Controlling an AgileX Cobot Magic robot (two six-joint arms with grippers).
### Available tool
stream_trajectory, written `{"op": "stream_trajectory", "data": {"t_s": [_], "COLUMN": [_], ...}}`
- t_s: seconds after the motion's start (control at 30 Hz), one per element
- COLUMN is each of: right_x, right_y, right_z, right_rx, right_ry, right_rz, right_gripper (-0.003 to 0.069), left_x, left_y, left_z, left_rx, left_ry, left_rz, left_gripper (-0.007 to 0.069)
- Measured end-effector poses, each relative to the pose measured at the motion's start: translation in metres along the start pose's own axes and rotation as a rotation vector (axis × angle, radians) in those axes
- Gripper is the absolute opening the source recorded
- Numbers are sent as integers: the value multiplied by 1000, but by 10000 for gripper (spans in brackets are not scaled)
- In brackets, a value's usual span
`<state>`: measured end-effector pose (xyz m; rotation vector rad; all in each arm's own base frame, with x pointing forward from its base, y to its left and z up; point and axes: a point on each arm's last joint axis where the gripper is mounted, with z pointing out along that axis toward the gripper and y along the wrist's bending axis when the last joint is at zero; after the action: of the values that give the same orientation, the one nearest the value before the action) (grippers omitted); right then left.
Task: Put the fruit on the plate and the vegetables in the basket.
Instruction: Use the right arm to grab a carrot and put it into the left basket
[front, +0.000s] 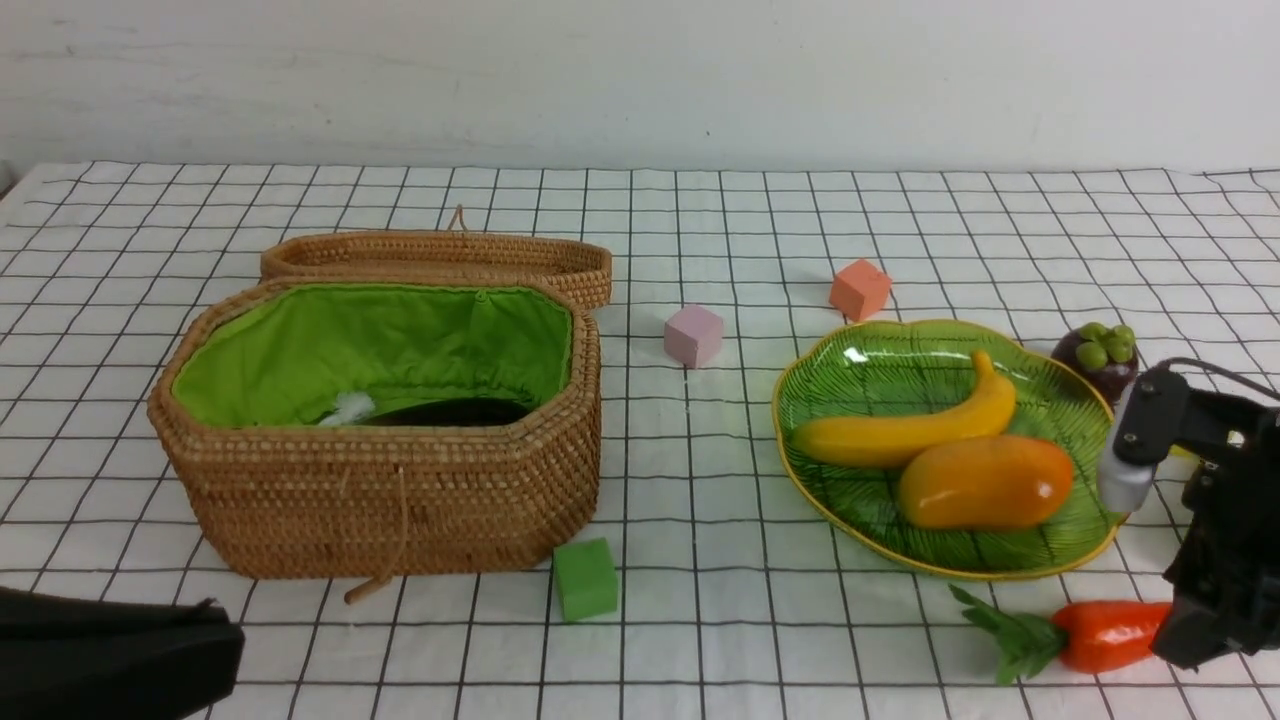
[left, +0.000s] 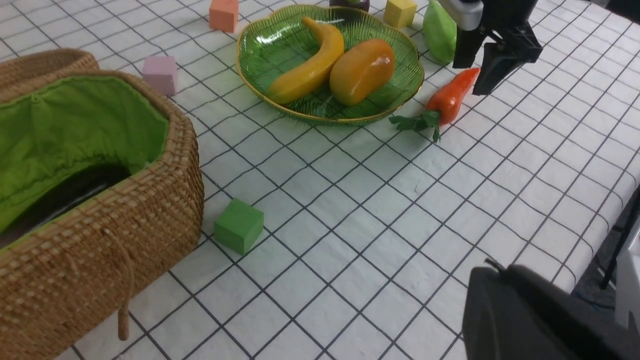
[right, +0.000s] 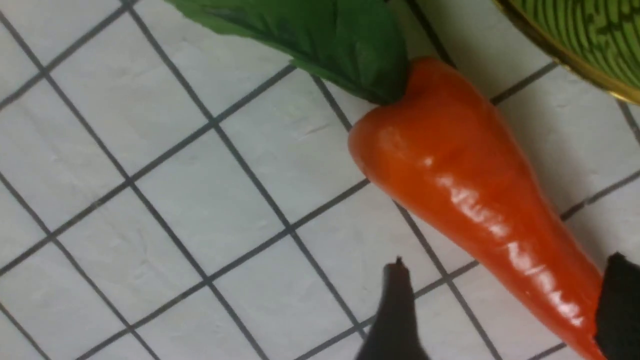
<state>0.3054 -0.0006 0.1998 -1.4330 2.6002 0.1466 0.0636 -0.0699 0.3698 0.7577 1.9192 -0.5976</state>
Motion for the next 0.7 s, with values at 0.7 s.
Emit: {"op": "stream_trajectory", "data": {"t_s": [0.7], "right_x": [-22], "right_y": [16], "right_z": [54], "right_rx": [7], "right_ry": [162], "right_rz": [-326], "right_gripper": [400], "left_x": [-3], "left_y": [1], "left_z": [14], "left_rx": [6], "left_ry": [34], "left_rz": [-16], "left_gripper": [-13]}}
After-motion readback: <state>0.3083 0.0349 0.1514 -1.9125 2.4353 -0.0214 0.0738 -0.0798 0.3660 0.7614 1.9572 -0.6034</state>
